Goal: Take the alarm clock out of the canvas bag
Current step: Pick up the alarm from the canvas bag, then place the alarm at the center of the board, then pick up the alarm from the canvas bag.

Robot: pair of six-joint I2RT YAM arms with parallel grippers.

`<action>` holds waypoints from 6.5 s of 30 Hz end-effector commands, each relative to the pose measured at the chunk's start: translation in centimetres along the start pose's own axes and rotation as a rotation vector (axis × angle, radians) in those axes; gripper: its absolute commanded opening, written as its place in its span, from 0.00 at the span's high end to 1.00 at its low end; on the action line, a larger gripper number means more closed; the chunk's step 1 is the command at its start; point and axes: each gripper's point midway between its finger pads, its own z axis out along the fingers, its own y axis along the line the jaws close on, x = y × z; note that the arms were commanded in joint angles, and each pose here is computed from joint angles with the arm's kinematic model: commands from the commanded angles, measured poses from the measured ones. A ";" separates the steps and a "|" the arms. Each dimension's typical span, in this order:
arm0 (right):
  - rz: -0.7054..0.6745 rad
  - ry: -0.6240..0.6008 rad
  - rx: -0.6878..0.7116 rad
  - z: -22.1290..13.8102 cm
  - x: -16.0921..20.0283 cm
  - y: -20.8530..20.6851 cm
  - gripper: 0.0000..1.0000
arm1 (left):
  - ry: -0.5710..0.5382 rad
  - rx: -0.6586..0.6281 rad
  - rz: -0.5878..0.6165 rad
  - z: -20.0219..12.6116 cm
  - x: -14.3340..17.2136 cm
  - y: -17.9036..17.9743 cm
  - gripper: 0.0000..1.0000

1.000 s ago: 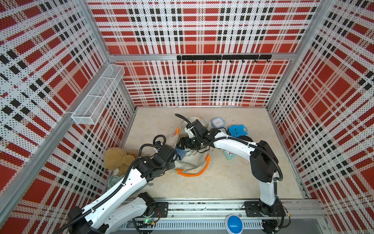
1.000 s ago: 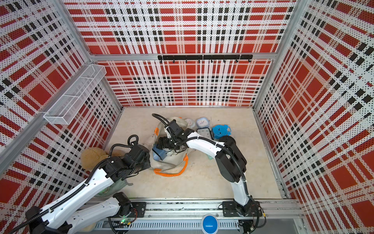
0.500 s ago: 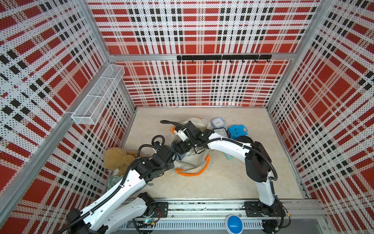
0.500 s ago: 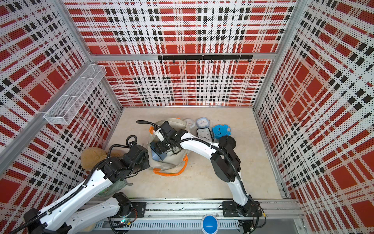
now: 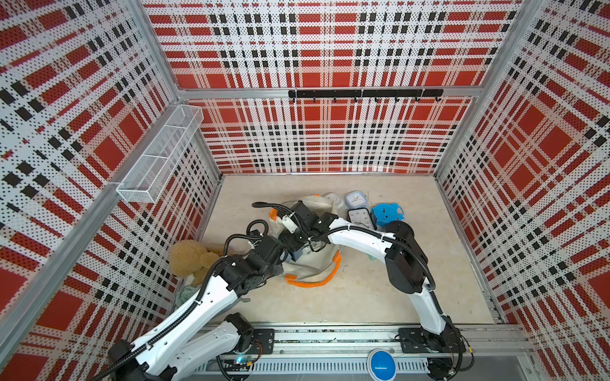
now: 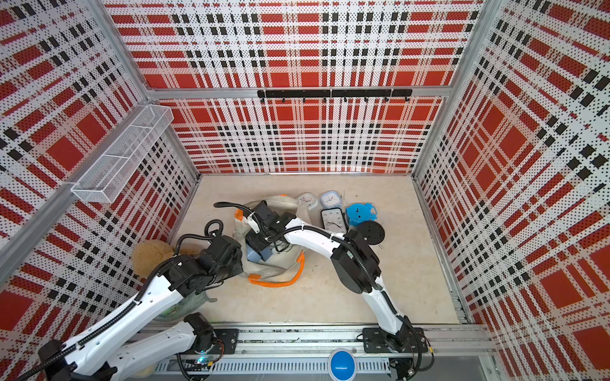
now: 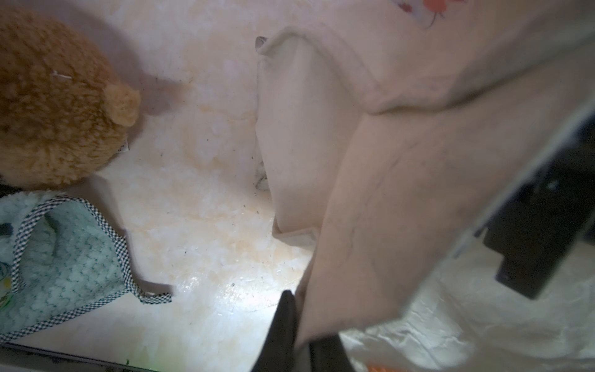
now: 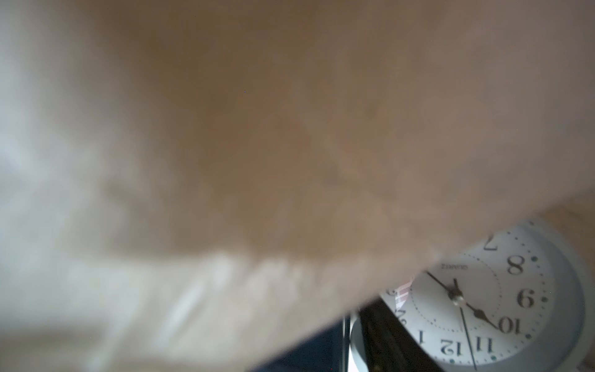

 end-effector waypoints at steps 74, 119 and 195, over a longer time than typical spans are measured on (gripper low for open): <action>0.019 -0.021 0.371 -20.9 16.5 -11.0 0.69 | -0.313 0.082 -0.010 -10.1 -15.4 -0.3 0.60; -0.071 0.212 0.550 -15.8 22.3 -10.8 0.37 | -0.338 0.088 -0.048 -11.5 -15.9 -0.2 0.60; 0.437 0.086 0.356 -11.3 14.2 -6.6 1.00 | -0.018 0.298 -0.156 -1.8 -2.6 -11.9 0.39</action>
